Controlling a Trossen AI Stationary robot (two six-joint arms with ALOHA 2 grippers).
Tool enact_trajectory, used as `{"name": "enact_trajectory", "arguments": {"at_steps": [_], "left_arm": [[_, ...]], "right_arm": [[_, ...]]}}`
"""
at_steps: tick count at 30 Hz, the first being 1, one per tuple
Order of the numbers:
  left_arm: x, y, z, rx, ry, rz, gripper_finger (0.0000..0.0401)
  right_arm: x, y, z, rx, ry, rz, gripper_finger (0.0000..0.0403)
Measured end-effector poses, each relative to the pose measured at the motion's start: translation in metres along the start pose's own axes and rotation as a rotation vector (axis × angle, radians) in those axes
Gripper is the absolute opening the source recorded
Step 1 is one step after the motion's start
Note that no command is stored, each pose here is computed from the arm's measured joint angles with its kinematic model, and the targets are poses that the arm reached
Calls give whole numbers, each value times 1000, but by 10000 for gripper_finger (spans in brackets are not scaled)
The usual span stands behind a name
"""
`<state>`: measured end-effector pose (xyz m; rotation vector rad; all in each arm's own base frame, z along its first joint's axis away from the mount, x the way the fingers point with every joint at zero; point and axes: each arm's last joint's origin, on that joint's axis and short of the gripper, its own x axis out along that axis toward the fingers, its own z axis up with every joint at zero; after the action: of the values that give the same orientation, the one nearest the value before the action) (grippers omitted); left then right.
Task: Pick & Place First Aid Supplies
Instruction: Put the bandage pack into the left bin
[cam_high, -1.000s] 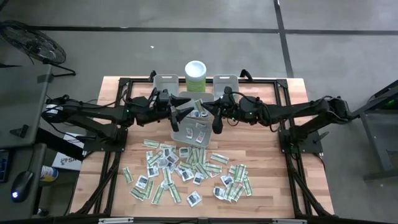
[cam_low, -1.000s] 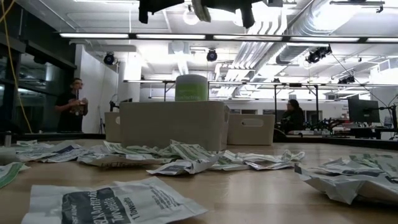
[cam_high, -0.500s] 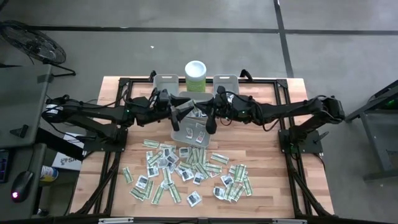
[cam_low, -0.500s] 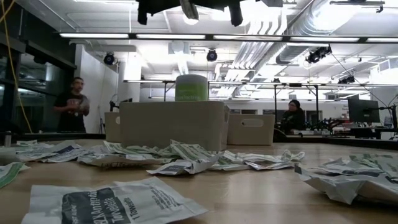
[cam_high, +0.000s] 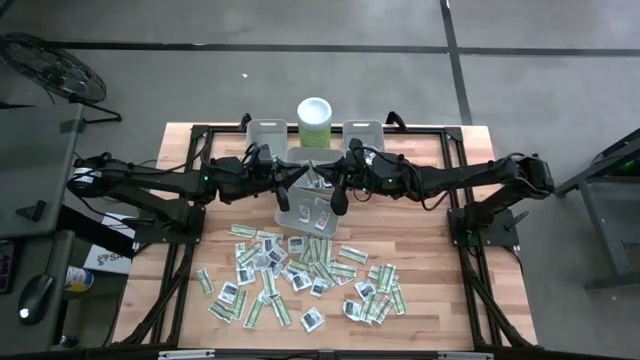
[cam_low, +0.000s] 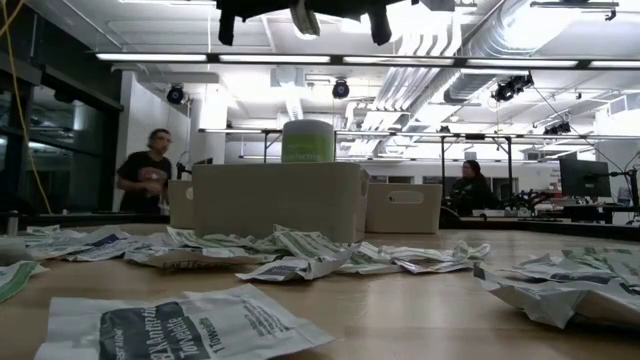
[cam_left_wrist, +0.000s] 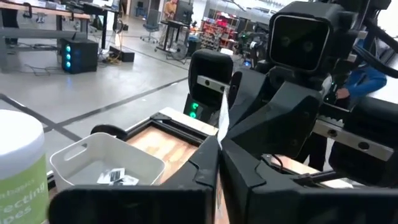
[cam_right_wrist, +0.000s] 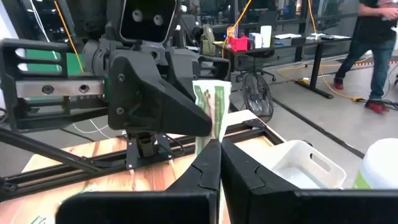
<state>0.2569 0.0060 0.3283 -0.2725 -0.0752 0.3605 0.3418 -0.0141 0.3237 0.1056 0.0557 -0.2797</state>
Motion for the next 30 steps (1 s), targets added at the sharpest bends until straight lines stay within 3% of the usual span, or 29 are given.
{"name": "enact_trajectory", "arguments": {"at_steps": [10, 16, 20, 25, 30], "left_arm": [[0, 0, 0, 3, -3, 2, 2], [0, 0, -1, 14, 6, 5, 1], [-4, 4, -2, 53, 38, 85, 1], [-13, 29, 0, 37, 138, 205, 0], [-15, 70, -3, -56, 301, 282, 0]], "right_arm": [[0, -1, 0, -11, -1, -14, 10], [2, -8, 0, 61, 1, -17, 82], [-2, -19, 3, 119, 28, -59, 142], [-10, -32, 5, 159, 85, -132, 183], [-14, -37, 6, 158, 112, -150, 190]]}}
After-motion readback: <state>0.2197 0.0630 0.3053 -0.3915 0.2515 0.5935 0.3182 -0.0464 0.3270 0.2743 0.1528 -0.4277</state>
